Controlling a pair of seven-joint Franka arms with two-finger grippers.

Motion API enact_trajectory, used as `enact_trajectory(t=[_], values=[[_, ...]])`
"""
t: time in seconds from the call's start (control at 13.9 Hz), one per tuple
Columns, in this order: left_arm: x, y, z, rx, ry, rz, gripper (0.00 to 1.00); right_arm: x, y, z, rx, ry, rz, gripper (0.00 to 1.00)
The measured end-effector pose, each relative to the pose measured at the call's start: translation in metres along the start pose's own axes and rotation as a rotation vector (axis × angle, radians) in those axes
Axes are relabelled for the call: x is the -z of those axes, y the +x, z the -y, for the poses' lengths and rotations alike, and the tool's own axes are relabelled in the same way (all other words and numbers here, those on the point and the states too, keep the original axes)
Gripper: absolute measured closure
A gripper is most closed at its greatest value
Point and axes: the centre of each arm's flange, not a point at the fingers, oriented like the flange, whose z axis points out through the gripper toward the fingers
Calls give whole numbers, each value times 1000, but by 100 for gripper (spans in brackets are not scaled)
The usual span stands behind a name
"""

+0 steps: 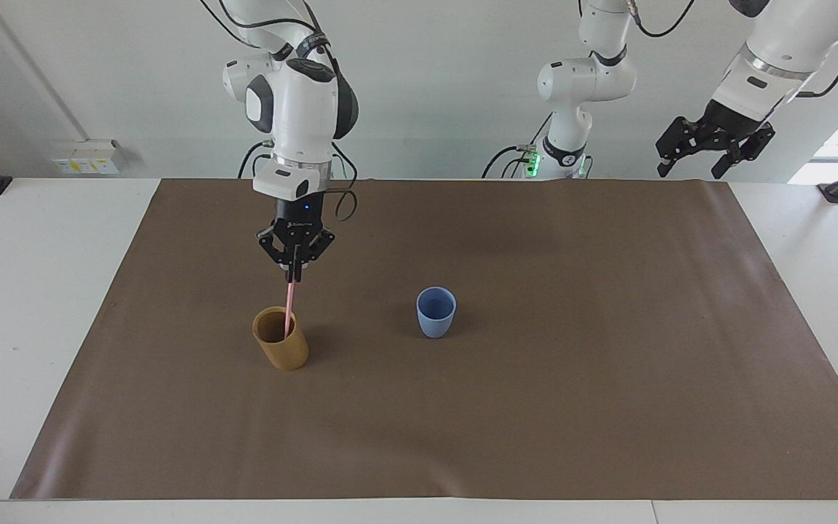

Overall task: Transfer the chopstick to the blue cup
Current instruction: 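Grasp the pink stick in the tan cup with the right gripper, then lift the pink stick and carry it toward the blue cup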

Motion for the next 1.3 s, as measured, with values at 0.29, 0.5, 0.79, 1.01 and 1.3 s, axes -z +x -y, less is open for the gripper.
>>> enact_trajectory(t=[0.29, 0.5, 0.79, 1.01, 1.3], values=[[0, 0, 0, 0, 0, -1, 0, 35, 11, -30, -48, -26, -64, 91], [0, 0, 0, 0, 0, -1, 0, 65, 18, -48, -146, 27, -11, 91], [0, 0, 0, 0, 0, -1, 0, 94, 23, -58, -229, 109, 57, 91], [0, 0, 0, 0, 0, -1, 0, 112, 34, -58, -290, 175, 79, 91], [0, 0, 0, 0, 0, -1, 0, 117, 55, -49, -460, 318, 111, 91]])
